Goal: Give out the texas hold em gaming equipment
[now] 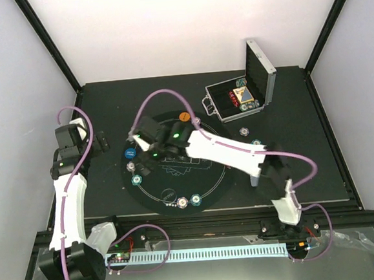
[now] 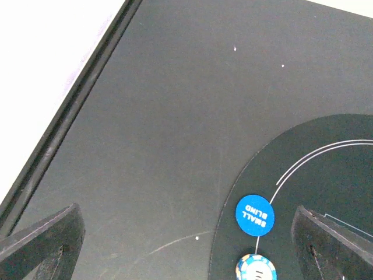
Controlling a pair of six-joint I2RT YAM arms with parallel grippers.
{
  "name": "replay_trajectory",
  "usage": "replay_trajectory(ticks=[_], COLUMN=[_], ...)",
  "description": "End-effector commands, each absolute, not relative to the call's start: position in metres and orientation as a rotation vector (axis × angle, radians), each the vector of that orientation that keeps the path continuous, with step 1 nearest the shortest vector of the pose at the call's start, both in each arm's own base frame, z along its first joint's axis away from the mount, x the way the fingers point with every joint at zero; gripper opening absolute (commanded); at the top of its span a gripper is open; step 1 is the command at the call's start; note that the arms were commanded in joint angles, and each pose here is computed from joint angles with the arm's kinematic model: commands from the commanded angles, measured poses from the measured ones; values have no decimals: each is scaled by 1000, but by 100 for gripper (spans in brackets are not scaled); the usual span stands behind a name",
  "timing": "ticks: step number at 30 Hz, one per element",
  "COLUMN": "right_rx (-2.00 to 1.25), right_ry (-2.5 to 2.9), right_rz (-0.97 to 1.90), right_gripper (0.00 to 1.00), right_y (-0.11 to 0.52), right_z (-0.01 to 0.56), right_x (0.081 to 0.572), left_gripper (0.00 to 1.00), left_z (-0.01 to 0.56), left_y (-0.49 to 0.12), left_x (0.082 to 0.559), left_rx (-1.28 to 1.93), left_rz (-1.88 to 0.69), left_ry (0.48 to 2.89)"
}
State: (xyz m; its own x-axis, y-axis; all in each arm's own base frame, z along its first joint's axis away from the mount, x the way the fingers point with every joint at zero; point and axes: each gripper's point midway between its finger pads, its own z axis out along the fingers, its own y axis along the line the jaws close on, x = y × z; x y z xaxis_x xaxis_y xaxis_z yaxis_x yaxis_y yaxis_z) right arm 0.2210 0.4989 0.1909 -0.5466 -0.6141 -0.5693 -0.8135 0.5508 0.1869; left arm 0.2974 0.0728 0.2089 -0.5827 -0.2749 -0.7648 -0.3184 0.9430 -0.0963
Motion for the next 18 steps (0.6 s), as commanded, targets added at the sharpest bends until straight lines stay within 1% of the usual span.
replay_trajectory(ticks=[1,3,7,10,14,18], right_rx=[-889,-716,-372,-177,-35,25], right_ry=[2446,2488,2639,2715,2783,2833], right_rz=[397,323,103,-33,-74,-74], right_gripper=[94,94,94,94,92,91], right_y=[400,336,206,131,80,62], right_z=[185,187,149,122,93,71], right_x=[272,292,323,332,339,349], left_gripper=[99,99,99,99,99,99], left_z=[213,215,217,216,216,214], left_y=[62,59,52,49,48,47], left_x=[303,303,304,305,305,305], left_rx=[-366,-354,-320,-308,-304,-301], left_rz=[3,-8,-31,-41,-43,-41], left_ry=[2228,2224,2212,2220,2223,2226])
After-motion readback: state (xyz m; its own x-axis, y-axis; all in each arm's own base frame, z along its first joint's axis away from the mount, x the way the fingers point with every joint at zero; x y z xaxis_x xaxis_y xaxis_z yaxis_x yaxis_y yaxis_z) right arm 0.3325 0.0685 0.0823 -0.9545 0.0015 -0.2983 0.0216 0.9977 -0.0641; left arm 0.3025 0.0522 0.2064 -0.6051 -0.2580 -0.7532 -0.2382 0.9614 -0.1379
